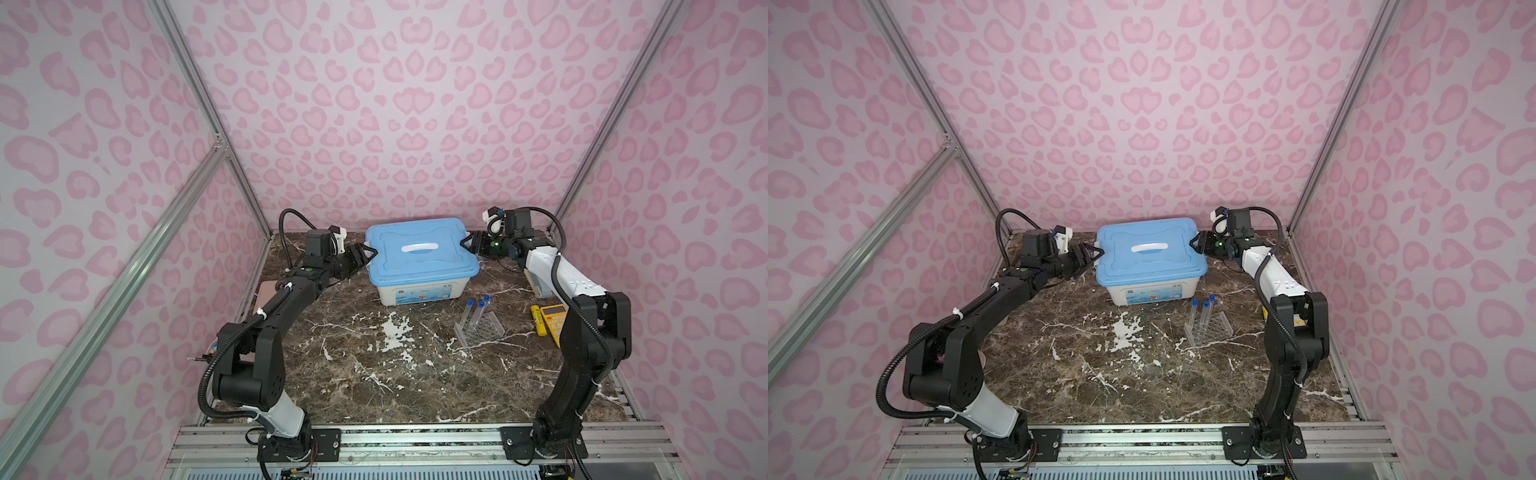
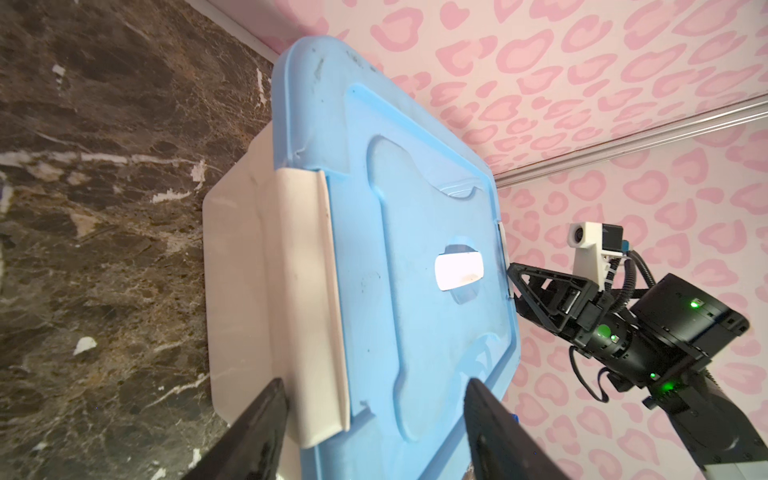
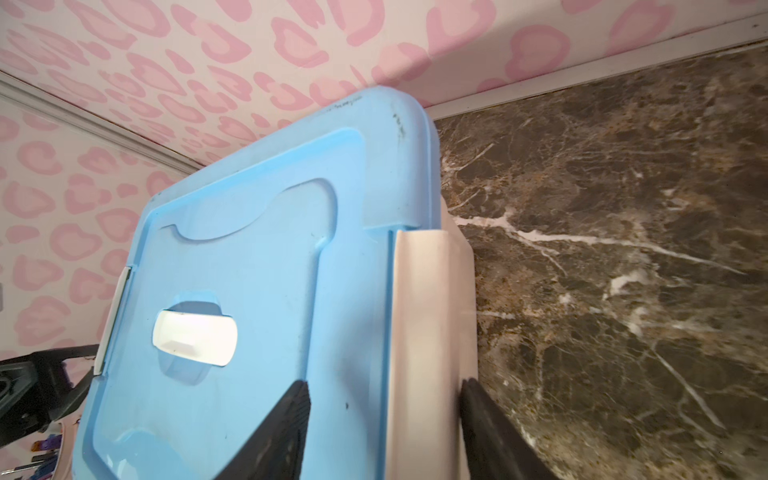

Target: Organize the chemistry lab equipment

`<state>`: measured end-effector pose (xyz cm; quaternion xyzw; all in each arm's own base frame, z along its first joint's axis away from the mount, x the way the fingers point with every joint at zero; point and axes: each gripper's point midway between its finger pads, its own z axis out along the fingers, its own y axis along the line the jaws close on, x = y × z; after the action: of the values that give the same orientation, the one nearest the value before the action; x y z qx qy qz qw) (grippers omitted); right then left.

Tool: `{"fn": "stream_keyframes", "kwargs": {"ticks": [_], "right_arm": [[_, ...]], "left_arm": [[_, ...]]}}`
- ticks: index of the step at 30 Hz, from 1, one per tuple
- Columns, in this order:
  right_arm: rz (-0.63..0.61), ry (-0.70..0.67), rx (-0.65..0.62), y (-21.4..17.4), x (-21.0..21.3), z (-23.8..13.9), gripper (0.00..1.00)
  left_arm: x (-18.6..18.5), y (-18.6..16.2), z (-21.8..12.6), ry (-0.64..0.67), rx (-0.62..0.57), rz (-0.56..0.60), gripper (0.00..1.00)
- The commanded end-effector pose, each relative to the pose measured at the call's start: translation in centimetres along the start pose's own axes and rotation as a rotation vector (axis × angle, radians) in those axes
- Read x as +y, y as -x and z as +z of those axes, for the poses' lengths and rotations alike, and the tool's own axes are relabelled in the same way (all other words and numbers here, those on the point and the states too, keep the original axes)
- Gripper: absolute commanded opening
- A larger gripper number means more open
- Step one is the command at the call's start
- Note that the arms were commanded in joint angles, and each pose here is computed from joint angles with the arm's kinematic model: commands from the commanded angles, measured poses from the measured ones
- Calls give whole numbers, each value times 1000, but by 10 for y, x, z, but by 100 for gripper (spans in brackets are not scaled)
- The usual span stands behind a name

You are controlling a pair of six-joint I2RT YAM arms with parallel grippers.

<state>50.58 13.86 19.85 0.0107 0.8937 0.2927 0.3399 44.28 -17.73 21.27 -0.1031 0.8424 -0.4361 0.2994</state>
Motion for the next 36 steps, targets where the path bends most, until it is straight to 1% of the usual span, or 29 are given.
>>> {"fn": "stream_keyframes", "kwargs": {"ticks": [1,5,13,17,22,29,36], "right_arm": [[-61,-42,1,3,1,-3,59],[-100,-85,19,3,0,-3,58],[-111,-79,45,-2,4,2,52],[-115,-67,46,-2,8,2,48],[-124,-57,48,0,16,3,47],[-124,-47,56,-2,20,4,46],[-126,-37,63,-4,24,6,46]], "left_arm": [[-9,1,3,-11,16,50,67],[-9,-1,7,8,29,66,63],[-10,-5,14,18,47,69,57],[-12,-4,16,16,47,74,52],[-17,-6,19,24,51,90,48],[-18,-9,24,31,60,92,45],[-15,-13,29,55,77,93,37]]}}
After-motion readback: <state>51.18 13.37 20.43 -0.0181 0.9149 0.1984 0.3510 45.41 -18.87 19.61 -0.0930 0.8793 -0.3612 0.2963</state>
